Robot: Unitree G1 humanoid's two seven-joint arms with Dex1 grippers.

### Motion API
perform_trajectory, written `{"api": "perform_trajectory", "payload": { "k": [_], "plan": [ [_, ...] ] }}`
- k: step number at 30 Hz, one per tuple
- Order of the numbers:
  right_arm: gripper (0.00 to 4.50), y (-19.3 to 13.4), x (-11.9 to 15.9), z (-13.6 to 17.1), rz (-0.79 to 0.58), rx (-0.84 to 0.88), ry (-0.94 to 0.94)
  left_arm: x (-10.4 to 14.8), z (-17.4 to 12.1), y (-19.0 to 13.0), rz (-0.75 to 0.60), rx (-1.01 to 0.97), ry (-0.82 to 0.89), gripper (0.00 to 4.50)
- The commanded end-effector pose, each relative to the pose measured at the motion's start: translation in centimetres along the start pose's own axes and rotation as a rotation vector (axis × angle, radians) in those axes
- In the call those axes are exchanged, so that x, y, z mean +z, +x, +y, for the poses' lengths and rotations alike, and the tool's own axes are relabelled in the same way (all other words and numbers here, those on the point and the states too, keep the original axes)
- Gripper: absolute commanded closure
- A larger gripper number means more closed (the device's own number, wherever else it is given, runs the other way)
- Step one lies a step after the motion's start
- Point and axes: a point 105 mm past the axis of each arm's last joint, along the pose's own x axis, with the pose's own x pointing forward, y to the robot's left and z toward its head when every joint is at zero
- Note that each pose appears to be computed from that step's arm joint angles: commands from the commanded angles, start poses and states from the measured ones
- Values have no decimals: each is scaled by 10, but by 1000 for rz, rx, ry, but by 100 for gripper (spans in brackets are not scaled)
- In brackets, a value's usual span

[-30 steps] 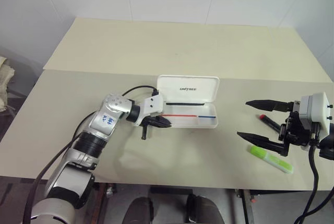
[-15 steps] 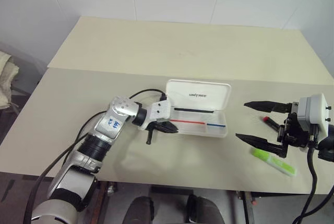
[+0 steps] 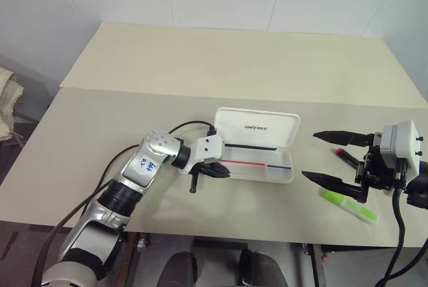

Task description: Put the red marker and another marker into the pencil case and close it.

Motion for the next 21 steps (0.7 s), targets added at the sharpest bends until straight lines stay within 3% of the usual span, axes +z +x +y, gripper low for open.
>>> {"api": "perform_trajectory", "payload": {
  "k": [1,10,21],
  "plan": [
    [0,0,10,1,-32,-6,-41,7,1,-3,-13,20,9,314],
    [0,6,8,1,-44,6,-33,14,-4,-11,-45,-25,16,4],
    [0,6,1,-3,-56,-12,3,18,-5,-28,-98,-27,16,4]
  ]
}}
